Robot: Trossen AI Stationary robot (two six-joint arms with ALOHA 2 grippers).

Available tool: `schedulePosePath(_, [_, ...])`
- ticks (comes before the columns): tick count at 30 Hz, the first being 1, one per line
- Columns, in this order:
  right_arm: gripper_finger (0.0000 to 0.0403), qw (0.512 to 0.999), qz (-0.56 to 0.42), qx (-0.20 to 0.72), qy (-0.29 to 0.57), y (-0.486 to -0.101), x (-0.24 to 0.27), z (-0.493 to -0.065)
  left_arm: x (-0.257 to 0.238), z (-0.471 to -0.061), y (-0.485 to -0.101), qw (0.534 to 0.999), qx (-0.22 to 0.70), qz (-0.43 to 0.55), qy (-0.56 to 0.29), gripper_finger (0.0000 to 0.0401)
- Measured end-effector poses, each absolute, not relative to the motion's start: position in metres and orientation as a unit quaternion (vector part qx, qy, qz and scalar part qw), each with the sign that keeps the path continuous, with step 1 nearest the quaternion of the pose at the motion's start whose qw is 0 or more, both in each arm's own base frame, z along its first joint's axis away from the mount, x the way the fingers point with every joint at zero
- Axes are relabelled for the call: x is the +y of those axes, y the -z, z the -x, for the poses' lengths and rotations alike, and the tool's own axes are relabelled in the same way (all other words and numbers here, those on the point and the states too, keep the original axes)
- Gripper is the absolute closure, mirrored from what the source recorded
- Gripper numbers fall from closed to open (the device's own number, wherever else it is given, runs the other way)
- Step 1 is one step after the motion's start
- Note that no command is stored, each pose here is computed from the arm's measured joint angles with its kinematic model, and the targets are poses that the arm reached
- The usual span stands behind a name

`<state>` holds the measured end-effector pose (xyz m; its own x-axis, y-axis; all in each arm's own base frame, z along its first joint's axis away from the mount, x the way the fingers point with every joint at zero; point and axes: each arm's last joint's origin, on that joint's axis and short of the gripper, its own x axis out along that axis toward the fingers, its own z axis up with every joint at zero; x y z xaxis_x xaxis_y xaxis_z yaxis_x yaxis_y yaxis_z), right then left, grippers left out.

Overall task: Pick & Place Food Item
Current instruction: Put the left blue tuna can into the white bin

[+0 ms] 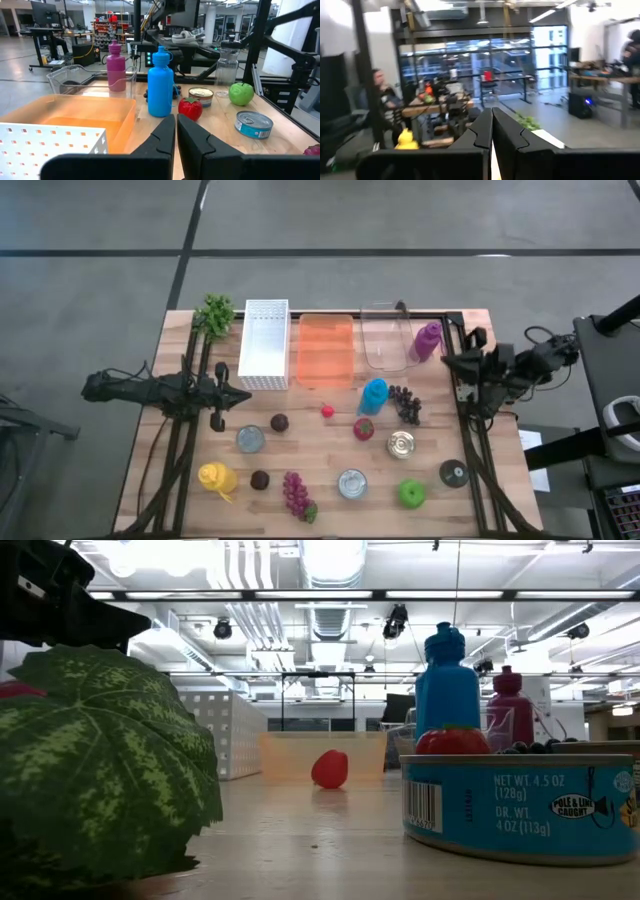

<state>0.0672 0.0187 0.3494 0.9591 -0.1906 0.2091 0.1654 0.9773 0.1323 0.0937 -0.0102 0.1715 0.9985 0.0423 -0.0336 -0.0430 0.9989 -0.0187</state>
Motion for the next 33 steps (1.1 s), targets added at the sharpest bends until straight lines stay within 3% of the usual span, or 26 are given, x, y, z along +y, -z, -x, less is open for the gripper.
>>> schedulePosePath(14, [0.0394, 0.985, -0.072, -0.024, 0.158, -0.413, 0.013, -0.063, -0.01, -0.094, -0.172, 1.0, 0.017, 0.01, -0.022, 0.0377])
schedulePosePath(33, [0.0394, 0.977, -0.124, 0.058, 0.165, -0.422, 0.002, -0.044, -0.01, -0.094, -0.171, 1.0, 0.017, 0.01, -0.022, 0.0377])
